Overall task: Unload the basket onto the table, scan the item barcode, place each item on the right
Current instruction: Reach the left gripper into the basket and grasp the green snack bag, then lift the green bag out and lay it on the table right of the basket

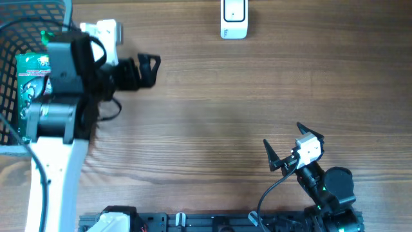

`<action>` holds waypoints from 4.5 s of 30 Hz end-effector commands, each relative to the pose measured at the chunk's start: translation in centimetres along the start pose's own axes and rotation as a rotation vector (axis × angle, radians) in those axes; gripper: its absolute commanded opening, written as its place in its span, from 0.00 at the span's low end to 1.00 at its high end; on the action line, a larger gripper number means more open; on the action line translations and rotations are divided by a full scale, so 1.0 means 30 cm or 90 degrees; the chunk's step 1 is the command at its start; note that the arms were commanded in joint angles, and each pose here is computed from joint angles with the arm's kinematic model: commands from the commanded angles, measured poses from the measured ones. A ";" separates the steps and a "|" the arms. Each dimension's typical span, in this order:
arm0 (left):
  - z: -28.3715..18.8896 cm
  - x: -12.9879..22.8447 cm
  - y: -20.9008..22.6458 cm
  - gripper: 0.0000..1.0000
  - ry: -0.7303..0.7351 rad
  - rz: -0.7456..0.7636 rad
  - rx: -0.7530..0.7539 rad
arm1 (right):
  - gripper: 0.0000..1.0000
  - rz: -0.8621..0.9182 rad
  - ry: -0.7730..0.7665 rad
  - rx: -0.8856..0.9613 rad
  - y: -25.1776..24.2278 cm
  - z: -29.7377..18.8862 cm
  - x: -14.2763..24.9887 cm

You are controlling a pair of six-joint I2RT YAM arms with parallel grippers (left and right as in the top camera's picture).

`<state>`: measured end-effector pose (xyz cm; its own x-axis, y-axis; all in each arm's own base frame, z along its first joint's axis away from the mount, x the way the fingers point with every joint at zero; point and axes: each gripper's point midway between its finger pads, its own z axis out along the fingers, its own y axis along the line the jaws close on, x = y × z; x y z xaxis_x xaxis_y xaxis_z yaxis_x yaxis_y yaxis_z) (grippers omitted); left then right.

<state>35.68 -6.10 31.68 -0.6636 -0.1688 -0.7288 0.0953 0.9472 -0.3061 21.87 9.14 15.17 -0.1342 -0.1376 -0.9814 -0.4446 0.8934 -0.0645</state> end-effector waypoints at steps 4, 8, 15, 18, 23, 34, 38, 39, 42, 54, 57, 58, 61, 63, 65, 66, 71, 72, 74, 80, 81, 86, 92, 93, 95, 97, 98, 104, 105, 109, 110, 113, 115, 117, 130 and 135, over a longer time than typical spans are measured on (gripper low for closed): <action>-0.209 -0.286 0.249 1.00 -0.187 -0.240 -0.162 | 1.00 -0.005 -0.014 -0.005 0.004 -0.006 -0.022; -0.362 -0.296 0.518 1.00 -0.256 -0.436 -0.297 | 1.00 -0.005 -0.014 -0.005 0.004 -0.006 -0.022; -0.459 -0.165 0.860 1.00 -0.294 -0.755 -0.358 | 1.00 -0.005 -0.014 -0.005 0.004 -0.006 -0.022; -0.430 -0.144 0.914 1.00 -0.261 -0.722 -0.382 | 1.00 -0.005 -0.014 -0.005 0.004 -0.006 -0.022; -0.353 -0.086 0.987 1.00 -0.167 -0.633 -0.440 | 1.00 -0.005 -0.014 -0.005 0.004 -0.006 -0.022; -0.153 0.069 1.151 0.96 0.079 -0.404 -0.496 | 1.00 -0.005 -0.014 -0.005 0.004 -0.006 -0.022; -0.039 0.172 1.179 0.98 0.190 -0.359 -0.448 | 1.00 -0.005 -0.014 -0.005 0.004 -0.006 -0.022; -0.007 0.189 1.174 0.99 0.213 -0.339 -0.420 | 1.00 -0.005 -0.014 -0.005 0.004 -0.006 -0.022; 0.044 0.230 1.165 0.99 0.271 -0.268 -0.375 | 1.00 -0.005 -0.014 -0.005 0.004 -0.006 -0.022; 0.123 0.237 1.208 1.00 0.336 -0.010 -0.310 | 1.00 -0.005 -0.014 -0.005 0.004 -0.006 -0.022; 0.135 0.231 1.226 1.00 0.333 0.013 -0.314 | 1.00 -0.005 -0.014 -0.005 0.004 -0.006 -0.022; 0.138 0.228 1.230 1.00 0.328 0.015 -0.316 | 1.00 -0.005 -0.014 -0.005 0.004 -0.006 -0.022; 0.156 0.232 1.242 1.00 0.321 0.018 -0.318 | 1.00 -0.005 -0.014 -0.005 0.004 -0.006 -0.022; 0.168 0.245 1.249 1.00 0.322 0.018 -0.317 | 1.00 -0.005 -0.014 -0.005 0.004 -0.006 -0.022; 0.186 0.270 1.252 1.00 0.328 0.020 -0.310 | 1.00 -0.005 -0.014 -0.005 0.004 -0.006 -0.022; 0.195 0.286 1.249 1.00 0.334 0.023 -0.302 | 1.00 -0.005 -0.014 -0.005 0.004 -0.006 -0.022; 0.244 0.388 1.256 1.00 0.369 0.007 -0.285 | 1.00 -0.005 -0.014 -0.005 0.004 -0.006 -0.022; 0.255 0.412 1.256 1.00 0.378 0.003 -0.280 | 1.00 -0.005 -0.014 -0.005 0.004 -0.006 -0.022; 0.279 0.462 1.261 1.00 0.392 -0.004 -0.273 | 0.99 -0.005 -0.014 -0.005 0.004 -0.006 -0.022; 0.306 0.504 1.272 0.67 0.389 -0.005 -0.275 | 1.00 -0.005 -0.014 -0.005 0.004 -0.006 -0.022; 0.304 0.495 1.273 0.51 0.384 -0.003 -0.278 | 1.00 -0.005 -0.014 -0.005 0.004 -0.006 -0.022; 0.262 0.389 1.271 0.06 0.340 0.018 -0.300 | 1.00 -0.005 -0.014 -0.005 0.004 -0.006 -0.022; 0.132 0.154 1.236 0.07 0.230 0.050 -0.354 | 1.00 -0.005 -0.014 -0.005 0.004 -0.006 -0.022; 0.098 0.106 1.222 0.09 0.203 0.052 -0.367 | 1.00 -0.005 -0.014 -0.005 0.004 -0.006 -0.022; 0.048 0.033 1.202 0.16 0.151 0.044 -0.389 | 1.00 -0.005 -0.014 -0.005 0.004 -0.006 -0.022; 0.007 -0.017 1.181 0.10 0.113 0.039 -0.403 | 1.00 -0.005 -0.014 -0.005 0.004 -0.006 -0.022; -0.013 -0.036 1.170 0.07 0.096 0.032 -0.408 | 1.00 -0.005 -0.014 -0.005 0.004 -0.006 -0.022; -0.111 -0.111 1.106 0.04 -0.011 -0.107 -0.429 | 0.99 -0.005 -0.014 -0.005 0.004 -0.006 -0.022; -0.133 -0.128 1.090 0.04 -0.032 -0.128 -0.431 | 1.00 -0.005 -0.014 -0.005 0.004 -0.006 -0.022; -0.223 -0.218 0.995 0.04 -0.143 -0.211 -0.397 | 1.00 -0.005 -0.014 -0.005 0.004 -0.006 -0.022; -0.240 -0.251 0.938 0.04 -0.173 -0.218 -0.353 | 1.00 -0.005 -0.014 -0.005 0.004 -0.006 -0.022; -0.290 -0.372 0.726 0.04 -0.258 -0.190 -0.186 | 1.00 -0.005 -0.014 -0.005 0.004 -0.006 -0.022; -0.337 -0.463 0.552 0.04 -0.317 -0.151 -0.068 | 1.00 -0.005 -0.014 -0.005 0.004 -0.006 -0.022; -0.367 -0.517 0.417 0.04 -0.350 -0.113 0.009 | 1.00 -0.005 -0.014 -0.005 0.004 -0.006 -0.022; -0.061 -0.320 -0.098 0.04 -0.157 -0.065 0.090 | 1.00 -0.005 -0.014 -0.005 0.004 -0.006 -0.022; 0.084 -0.032 0.103 0.04 0.037 -0.128 -0.201 | 1.00 -0.005 -0.014 -0.005 0.004 -0.006 -0.022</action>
<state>38.53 -7.87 34.73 -0.6654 -0.3163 -0.6761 0.0295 0.8940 -0.4472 21.87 9.14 15.18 -0.1338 -0.1375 -0.9814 -0.4445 0.8934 -0.0646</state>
